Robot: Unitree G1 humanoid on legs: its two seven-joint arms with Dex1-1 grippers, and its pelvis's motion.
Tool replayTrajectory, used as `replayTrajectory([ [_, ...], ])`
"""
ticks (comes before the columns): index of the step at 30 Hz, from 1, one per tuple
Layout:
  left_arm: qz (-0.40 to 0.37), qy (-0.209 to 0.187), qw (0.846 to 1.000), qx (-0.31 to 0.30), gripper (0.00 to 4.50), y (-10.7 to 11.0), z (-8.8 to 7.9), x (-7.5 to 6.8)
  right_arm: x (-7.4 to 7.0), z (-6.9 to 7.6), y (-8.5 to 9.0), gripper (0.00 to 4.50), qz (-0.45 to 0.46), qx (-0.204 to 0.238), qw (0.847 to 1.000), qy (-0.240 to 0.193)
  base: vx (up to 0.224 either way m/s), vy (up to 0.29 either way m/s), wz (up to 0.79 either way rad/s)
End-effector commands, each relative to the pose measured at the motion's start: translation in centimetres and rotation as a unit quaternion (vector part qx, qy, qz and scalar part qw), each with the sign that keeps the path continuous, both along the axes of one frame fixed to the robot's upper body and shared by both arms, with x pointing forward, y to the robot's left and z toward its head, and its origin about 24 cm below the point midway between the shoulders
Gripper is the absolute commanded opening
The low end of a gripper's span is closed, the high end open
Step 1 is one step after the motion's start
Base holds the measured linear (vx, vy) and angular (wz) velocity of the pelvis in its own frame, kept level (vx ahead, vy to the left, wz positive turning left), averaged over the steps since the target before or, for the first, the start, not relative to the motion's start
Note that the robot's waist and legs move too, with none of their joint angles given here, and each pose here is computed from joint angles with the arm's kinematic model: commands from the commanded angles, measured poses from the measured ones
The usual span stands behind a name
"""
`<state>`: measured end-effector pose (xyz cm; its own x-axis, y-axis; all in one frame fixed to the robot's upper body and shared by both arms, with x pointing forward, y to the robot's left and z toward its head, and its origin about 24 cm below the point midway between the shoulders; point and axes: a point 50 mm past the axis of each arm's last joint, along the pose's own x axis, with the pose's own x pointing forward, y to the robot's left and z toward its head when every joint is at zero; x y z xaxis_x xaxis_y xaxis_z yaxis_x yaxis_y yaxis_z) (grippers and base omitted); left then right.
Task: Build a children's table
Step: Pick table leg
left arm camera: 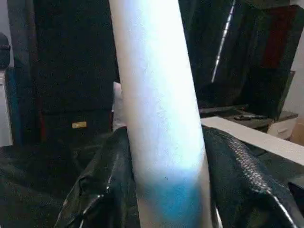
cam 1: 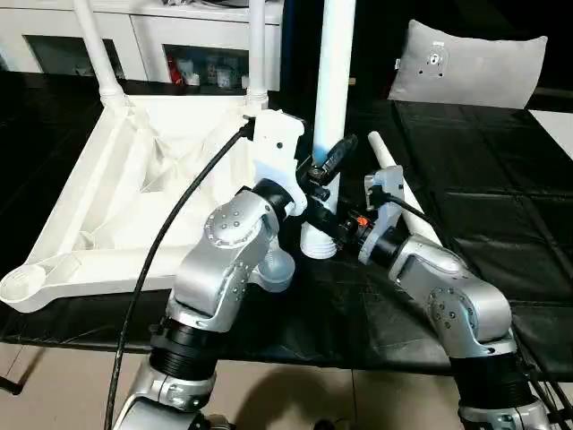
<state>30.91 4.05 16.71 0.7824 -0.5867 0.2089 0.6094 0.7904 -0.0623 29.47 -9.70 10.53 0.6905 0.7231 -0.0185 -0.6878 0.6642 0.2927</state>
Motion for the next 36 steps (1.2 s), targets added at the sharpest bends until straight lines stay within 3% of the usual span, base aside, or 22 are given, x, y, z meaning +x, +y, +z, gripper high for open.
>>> replayTrajectory([
  [1,0.024,-0.001,1.0,0.01,2.04,0.3,0.0,0.5,0.1,0.7,-0.1,1.91,-0.003,-0.001,1.0,-0.02,0.0,0.0,0.0],
  [30,0.057,0.014,0.998,-0.005,1.91,1.2,-0.3,1.1,1.0,0.2,-0.8,1.91,-0.042,-0.036,0.998,-0.012,0.0,0.0,0.0],
  [31,0.058,0.015,0.998,-0.006,1.89,1.3,-0.3,1.1,0.9,0.2,-0.8,2.47,-0.041,-0.032,0.999,-0.01,0.0,0.0,0.0],
  [36,0.058,0.012,0.998,-0.008,1.88,1.8,-0.1,1.3,0.4,0.4,-0.9,2.87,-0.019,-0.019,1.0,-0.014,0.0,0.0,0.0],
])
